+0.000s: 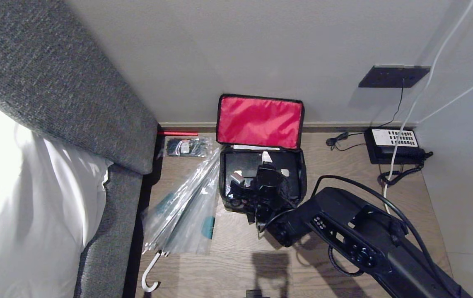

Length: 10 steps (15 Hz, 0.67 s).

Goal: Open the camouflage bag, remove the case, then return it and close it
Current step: Grip the handle

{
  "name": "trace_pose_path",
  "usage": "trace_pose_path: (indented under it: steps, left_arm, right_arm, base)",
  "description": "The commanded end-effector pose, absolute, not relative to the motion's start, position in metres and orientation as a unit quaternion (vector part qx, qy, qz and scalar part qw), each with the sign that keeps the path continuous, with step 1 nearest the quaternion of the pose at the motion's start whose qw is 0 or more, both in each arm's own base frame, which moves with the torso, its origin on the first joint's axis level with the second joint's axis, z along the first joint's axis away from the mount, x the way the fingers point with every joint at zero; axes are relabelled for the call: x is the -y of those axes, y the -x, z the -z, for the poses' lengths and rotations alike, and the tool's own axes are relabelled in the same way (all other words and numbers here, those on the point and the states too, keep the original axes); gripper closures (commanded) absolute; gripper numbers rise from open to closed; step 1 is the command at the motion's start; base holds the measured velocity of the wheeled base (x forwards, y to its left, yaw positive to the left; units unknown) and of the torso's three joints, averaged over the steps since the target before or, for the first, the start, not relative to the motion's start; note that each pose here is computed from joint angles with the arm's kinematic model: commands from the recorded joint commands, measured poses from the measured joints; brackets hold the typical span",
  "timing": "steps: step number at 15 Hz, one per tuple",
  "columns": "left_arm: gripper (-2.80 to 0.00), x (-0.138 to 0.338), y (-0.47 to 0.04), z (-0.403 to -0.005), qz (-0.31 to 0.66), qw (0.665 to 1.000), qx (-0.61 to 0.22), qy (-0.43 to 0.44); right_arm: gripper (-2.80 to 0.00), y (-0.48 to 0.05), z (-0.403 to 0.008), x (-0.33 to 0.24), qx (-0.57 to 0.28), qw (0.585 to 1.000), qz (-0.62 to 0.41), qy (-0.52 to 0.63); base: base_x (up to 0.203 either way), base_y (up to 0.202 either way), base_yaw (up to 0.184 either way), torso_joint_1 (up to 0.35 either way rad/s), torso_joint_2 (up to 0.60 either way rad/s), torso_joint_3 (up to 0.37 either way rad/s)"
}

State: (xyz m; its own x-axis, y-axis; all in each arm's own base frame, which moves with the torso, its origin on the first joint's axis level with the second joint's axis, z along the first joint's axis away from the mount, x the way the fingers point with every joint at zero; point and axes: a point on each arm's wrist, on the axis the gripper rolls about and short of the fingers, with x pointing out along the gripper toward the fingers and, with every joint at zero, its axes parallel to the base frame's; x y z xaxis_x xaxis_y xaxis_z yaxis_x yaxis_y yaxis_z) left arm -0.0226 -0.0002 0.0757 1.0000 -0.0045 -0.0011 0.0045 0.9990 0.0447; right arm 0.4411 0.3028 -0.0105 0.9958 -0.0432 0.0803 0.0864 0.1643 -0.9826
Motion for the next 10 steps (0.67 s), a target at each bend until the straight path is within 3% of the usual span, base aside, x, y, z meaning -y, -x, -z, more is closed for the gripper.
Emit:
trace_pose_path:
  steps: [1,4,10]
  left_arm:
    - [0.00,0.000,0.022,-0.075,0.002,1.000,-0.003,-0.022]
    - [0.00,0.000,0.022,-0.076,0.002,1.000,-0.004,-0.022]
    - [0.00,0.000,0.022,-0.076,0.002,1.000,-0.004,-0.022]
  right_arm:
    - [-2.80,-0.448,0.018,-0.295,0.013,0.746,0.043,0.664]
    - [-2.80,-0.454,0.018,-0.289,0.005,0.727,0.046,0.685]
    - [-2.80,-0.469,-0.015,-0.286,0.043,0.751,0.107,0.650]
  base:
    - [0.000,0.000,0.000,0.000,0.00,0.000]
    - [0.000,0.000,0.000,0.000,0.00,0.000]
    - [0.000,0.000,0.000,0.000,0.00,0.000]
